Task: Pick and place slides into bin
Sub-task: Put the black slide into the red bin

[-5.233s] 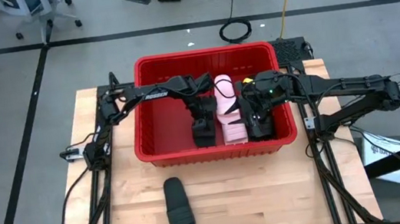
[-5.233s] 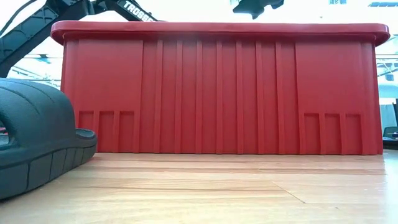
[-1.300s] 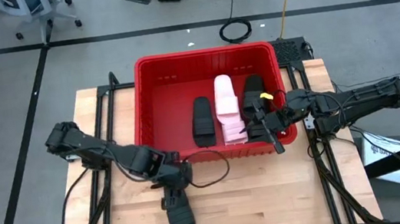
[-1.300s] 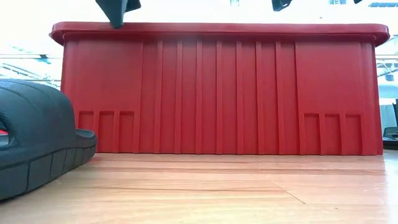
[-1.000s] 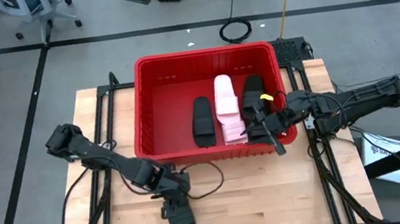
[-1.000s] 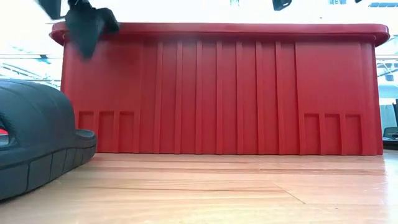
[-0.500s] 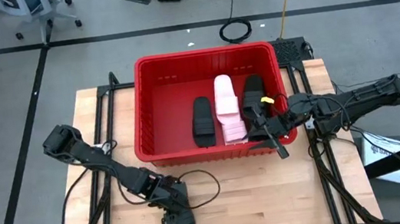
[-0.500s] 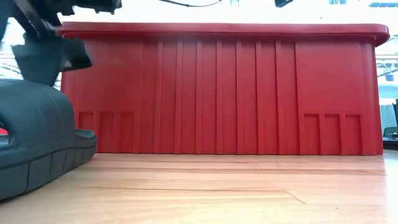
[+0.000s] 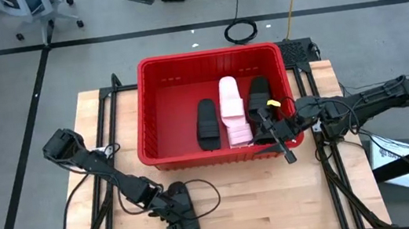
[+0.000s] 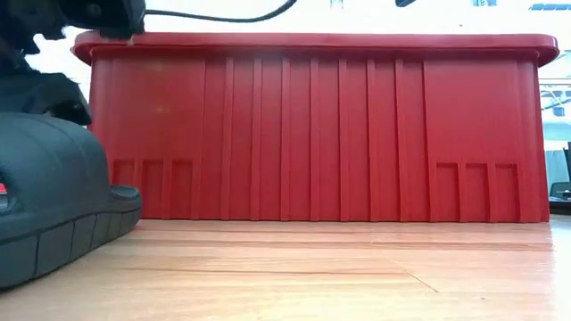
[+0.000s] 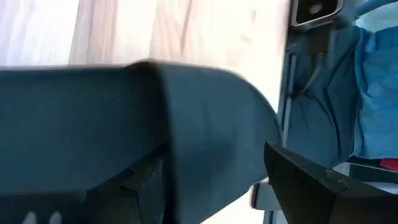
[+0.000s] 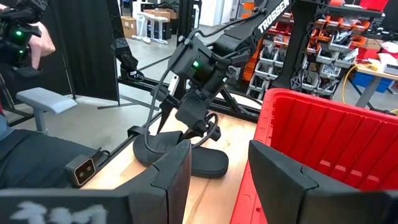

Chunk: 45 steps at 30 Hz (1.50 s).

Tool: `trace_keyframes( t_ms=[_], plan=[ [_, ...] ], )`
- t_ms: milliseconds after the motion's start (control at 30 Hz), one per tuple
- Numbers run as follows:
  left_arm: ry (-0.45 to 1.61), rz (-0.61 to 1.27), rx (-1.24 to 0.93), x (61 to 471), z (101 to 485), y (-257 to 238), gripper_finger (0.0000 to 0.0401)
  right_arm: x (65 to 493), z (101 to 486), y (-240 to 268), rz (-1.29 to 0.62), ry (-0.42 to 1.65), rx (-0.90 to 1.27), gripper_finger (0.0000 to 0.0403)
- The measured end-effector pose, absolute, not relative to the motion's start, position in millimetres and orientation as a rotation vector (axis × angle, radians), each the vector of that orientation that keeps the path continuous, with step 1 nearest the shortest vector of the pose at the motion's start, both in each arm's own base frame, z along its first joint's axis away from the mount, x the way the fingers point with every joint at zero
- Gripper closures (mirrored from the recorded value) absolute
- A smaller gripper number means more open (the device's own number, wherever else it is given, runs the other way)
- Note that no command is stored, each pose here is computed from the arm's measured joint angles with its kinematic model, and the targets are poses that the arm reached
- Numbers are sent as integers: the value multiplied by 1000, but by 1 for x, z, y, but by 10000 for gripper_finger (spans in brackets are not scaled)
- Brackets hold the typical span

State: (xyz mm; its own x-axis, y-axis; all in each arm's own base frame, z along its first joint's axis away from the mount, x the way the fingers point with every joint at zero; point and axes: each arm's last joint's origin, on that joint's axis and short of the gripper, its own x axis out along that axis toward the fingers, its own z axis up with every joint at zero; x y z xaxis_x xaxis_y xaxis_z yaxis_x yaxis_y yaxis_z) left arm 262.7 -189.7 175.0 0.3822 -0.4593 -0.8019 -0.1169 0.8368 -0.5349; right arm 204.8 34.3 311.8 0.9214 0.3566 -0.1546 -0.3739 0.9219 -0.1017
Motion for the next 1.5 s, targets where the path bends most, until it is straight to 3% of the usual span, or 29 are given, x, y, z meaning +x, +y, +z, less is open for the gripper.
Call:
trace_keyframes(
  t_ms=[133, 233, 600, 667, 1167, 1500],
  plan=[
    [1173, -237, -570, 261, 172, -190, 157, 205, 312, 34, 376, 134, -131, 252],
    [1168, -256, -538, 261, 172, -189, 182, 205, 312, 34, 376, 134, -132, 252],
    [1160, -324, -485, 266, 172, -183, 374, 205, 312, 34, 376, 135, -132, 252],
    [1158, -341, -490, 267, 173, -183, 392, 205, 312, 34, 376, 135, -132, 252],
    [918, -694, -453, 279, 194, -196, 396, 206, 304, 34, 373, 72, -161, 252],
    [712, -765, -378, 281, 233, -172, 397, 206, 304, 34, 372, 71, -160, 252]
  ],
)
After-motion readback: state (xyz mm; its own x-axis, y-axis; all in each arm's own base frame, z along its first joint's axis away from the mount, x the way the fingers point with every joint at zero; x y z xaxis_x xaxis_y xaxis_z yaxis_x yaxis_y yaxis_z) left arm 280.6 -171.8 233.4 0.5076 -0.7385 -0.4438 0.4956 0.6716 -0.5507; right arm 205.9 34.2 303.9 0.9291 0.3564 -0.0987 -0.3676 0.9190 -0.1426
